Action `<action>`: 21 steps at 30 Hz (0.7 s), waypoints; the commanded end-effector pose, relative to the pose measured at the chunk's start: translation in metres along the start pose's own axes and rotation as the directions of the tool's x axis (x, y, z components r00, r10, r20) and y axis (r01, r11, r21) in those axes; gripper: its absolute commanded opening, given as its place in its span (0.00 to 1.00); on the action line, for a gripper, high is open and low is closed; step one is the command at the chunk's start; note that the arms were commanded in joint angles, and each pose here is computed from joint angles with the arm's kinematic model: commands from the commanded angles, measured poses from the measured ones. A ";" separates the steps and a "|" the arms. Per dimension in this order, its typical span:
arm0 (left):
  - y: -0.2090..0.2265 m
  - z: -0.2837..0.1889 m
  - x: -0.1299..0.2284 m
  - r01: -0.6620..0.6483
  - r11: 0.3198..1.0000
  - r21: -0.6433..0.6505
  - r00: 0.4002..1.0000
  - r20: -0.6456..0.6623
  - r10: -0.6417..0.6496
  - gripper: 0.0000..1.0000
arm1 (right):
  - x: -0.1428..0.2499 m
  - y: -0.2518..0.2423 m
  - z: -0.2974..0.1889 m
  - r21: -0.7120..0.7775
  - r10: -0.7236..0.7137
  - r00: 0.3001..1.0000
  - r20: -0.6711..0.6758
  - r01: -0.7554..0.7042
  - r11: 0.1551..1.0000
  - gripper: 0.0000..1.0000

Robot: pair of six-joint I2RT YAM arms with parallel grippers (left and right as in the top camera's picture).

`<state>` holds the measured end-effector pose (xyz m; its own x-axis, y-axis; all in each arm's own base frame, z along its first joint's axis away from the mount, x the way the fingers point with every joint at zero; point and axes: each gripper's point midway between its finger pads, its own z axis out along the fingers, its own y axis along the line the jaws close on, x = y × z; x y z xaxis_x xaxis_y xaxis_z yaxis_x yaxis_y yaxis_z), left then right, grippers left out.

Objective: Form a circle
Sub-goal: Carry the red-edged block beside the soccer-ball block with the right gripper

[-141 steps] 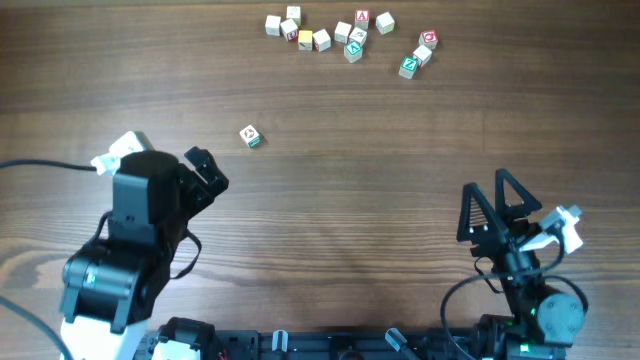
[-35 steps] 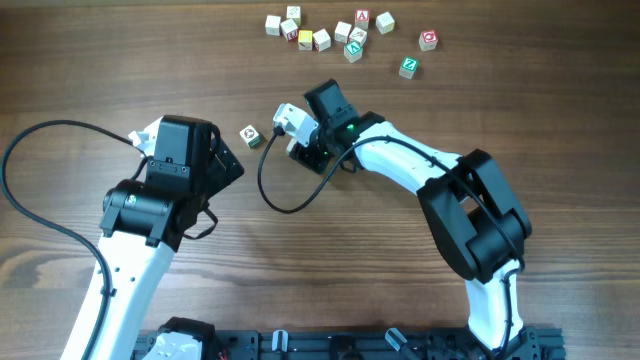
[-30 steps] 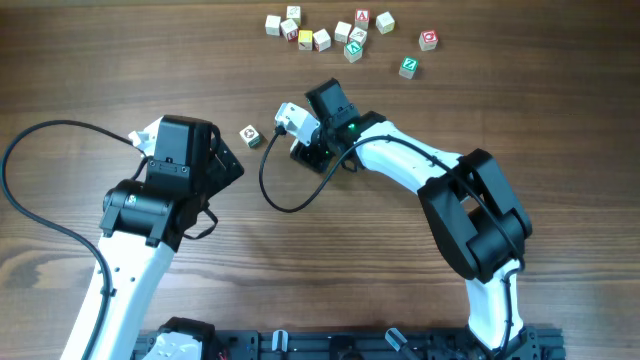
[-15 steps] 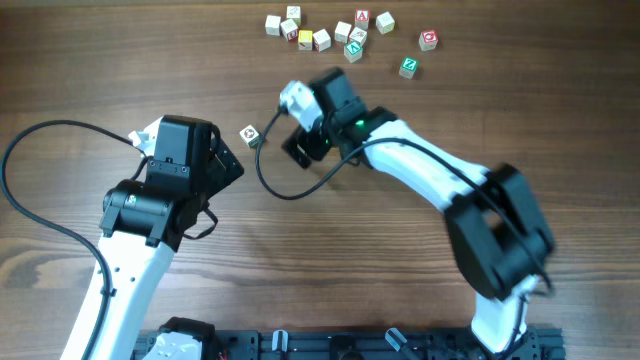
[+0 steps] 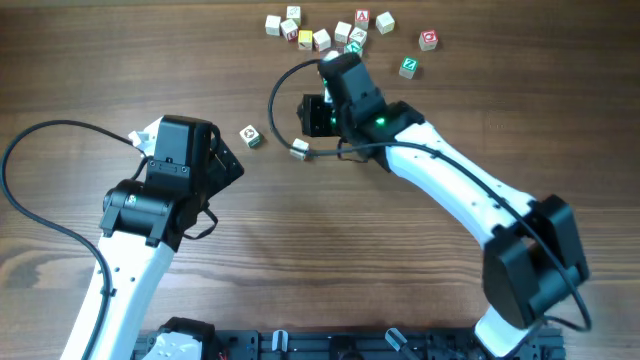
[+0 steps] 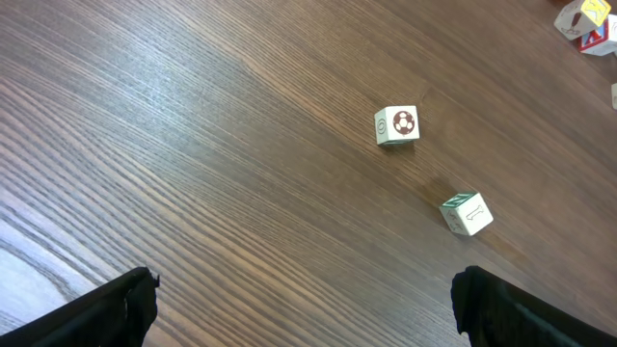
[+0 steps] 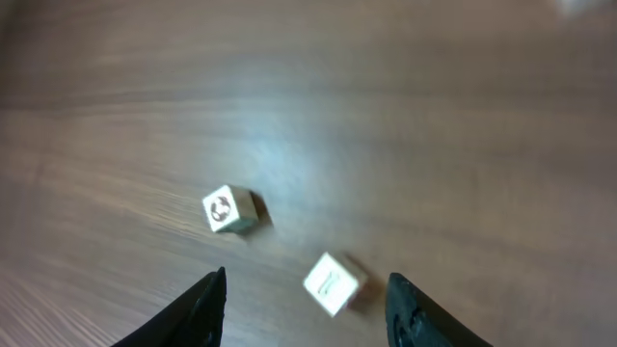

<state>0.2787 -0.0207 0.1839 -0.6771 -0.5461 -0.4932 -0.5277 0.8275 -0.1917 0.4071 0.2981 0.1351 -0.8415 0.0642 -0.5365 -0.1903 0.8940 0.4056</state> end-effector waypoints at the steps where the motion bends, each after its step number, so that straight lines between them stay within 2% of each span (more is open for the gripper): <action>1: 0.003 0.002 -0.002 -0.015 1.000 -0.019 1.000 0.010 0.016 1.00 | 0.028 -0.027 0.037 0.098 0.263 0.963 -0.065 -0.256 0.962 0.55; 3: 0.003 0.002 -0.002 -0.015 1.000 -0.020 1.000 0.011 0.015 1.00 | 0.039 -0.034 0.049 0.126 0.293 0.952 -0.086 -0.281 0.951 0.54; 4: 0.003 0.002 -0.002 -0.015 1.000 -0.019 1.000 0.010 0.015 1.00 | 0.045 -0.039 0.055 0.143 0.308 0.946 -0.098 -0.293 0.945 0.40; 5: 0.003 0.002 -0.002 -0.015 1.000 -0.019 1.000 0.010 0.016 1.00 | 0.049 -0.041 0.058 0.156 0.320 0.941 -0.106 -0.302 0.941 0.38; 10: 0.003 0.002 -0.002 -0.015 1.000 -0.019 1.000 0.010 0.015 1.00 | 0.053 -0.056 0.055 0.227 0.322 0.942 -0.092 -0.295 0.928 0.32; 13: 0.003 0.002 -0.002 -0.015 1.000 -0.019 1.000 0.010 0.016 1.00 | 0.059 -0.071 0.053 0.306 0.391 0.919 -0.057 -0.356 0.883 0.32; 17: 0.003 0.002 -0.002 -0.015 1.000 -0.019 1.000 0.010 0.016 1.00 | 0.068 -0.074 0.062 0.314 0.399 0.913 -0.082 -0.356 0.880 0.31; 21: 0.003 0.002 -0.002 -0.015 1.000 -0.020 1.000 0.011 0.016 1.00 | 0.077 -0.068 0.069 0.286 0.404 0.905 -0.133 -0.356 0.890 0.23</action>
<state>0.2788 -0.0207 0.1839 -0.6770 -0.5462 -0.4934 -0.5277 0.8275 -0.1920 0.3948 0.2727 0.0303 -0.8970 0.3566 -0.2612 0.2574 0.9018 0.3472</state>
